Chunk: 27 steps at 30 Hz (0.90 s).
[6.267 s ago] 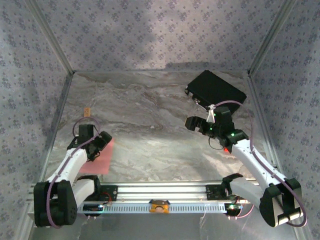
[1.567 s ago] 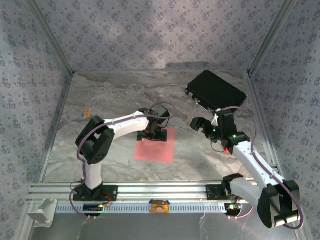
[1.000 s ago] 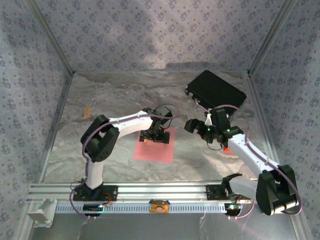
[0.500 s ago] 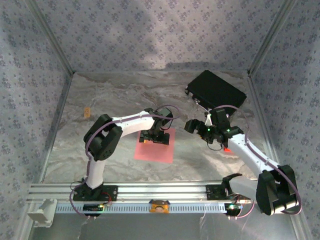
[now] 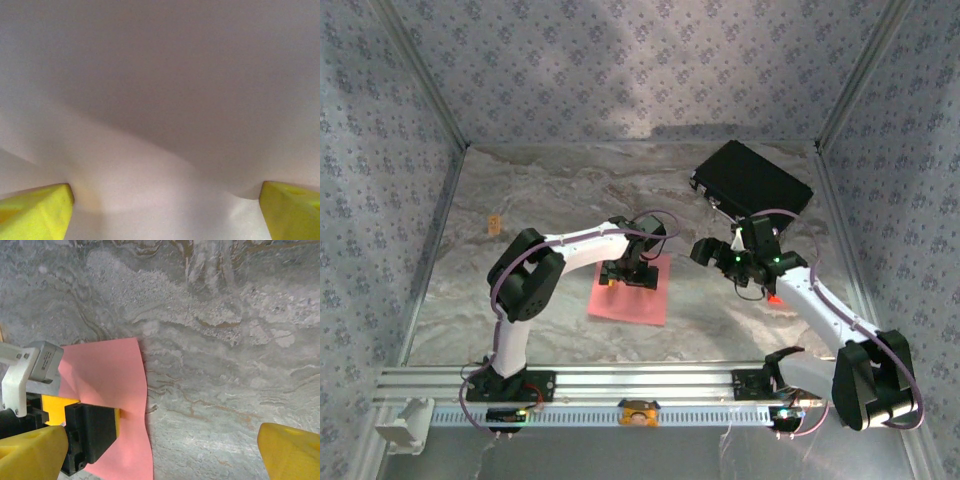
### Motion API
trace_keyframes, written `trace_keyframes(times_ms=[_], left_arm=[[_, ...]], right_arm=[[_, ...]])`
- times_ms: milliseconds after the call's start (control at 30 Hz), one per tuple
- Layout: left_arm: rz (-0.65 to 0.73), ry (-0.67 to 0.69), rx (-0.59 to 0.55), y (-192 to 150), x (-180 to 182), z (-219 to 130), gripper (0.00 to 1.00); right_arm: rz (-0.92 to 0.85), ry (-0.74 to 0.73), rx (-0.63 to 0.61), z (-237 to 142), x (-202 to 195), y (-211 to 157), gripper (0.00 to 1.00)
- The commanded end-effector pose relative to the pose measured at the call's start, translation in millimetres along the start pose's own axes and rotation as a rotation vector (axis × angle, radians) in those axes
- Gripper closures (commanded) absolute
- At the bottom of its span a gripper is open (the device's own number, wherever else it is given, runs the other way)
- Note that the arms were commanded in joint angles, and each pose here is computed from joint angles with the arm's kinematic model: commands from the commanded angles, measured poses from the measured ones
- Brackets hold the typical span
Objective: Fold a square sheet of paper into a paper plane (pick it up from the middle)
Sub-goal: First fold the square sheet of paper in half at the center of the table.
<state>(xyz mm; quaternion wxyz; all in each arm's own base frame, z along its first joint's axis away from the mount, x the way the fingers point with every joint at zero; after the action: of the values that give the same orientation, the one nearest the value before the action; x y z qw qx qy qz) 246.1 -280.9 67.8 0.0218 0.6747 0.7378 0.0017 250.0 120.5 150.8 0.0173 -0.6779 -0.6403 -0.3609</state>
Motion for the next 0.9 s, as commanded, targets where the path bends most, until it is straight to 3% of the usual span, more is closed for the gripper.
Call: trace_keyframes(times_ms=[0, 267, 333, 400, 567, 867], left_arm=[[0.002, 0.028, 0.058, -12.2, 4.1, 22.4, 0.07], [-0.011, -0.017, 0.016, -9.5, 1.0, 9.2, 0.1], [-0.015, -0.039, -0.002, -7.6, -0.4, 4.5, 0.14], [-0.014, -0.066, -0.02, -6.6, -3.2, -0.3, 0.25], [-0.031, -0.135, -0.078, -1.6, -6.8, -14.8, 0.44], [-0.095, -0.406, -0.151, 12.5, -16.0, -58.7, 0.58]], right_arm=[[0.023, -0.039, -0.038, -9.3, 3.3, 7.7, 0.01], [-0.029, -0.086, -0.143, -14.0, 4.8, 7.6, 0.01], [-0.037, -0.13, -0.163, -15.7, 0.6, 7.3, 0.01], [-0.062, -0.139, -0.179, -16.7, -0.1, 8.6, 0.01], [-0.168, 0.002, -0.189, -14.2, 17.8, 8.2, 0.01], [-0.214, -0.09, -0.229, -20.5, 9.6, 18.0, 0.01]])
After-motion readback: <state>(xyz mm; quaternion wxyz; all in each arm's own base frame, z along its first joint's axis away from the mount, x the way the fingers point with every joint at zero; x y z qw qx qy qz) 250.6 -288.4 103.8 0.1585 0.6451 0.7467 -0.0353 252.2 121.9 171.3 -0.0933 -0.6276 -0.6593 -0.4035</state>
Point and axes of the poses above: each hand's point on the last joint's axis, 136 mm out from that joint toward the fingers, its own z axis out along the fingers, its own x axis along the line the jaws close on, y = z × x, the point moved 5 cm from there along -z, back along the fingers, and after that the axes turned 13 degrees about -z, right-handed, at the moved point
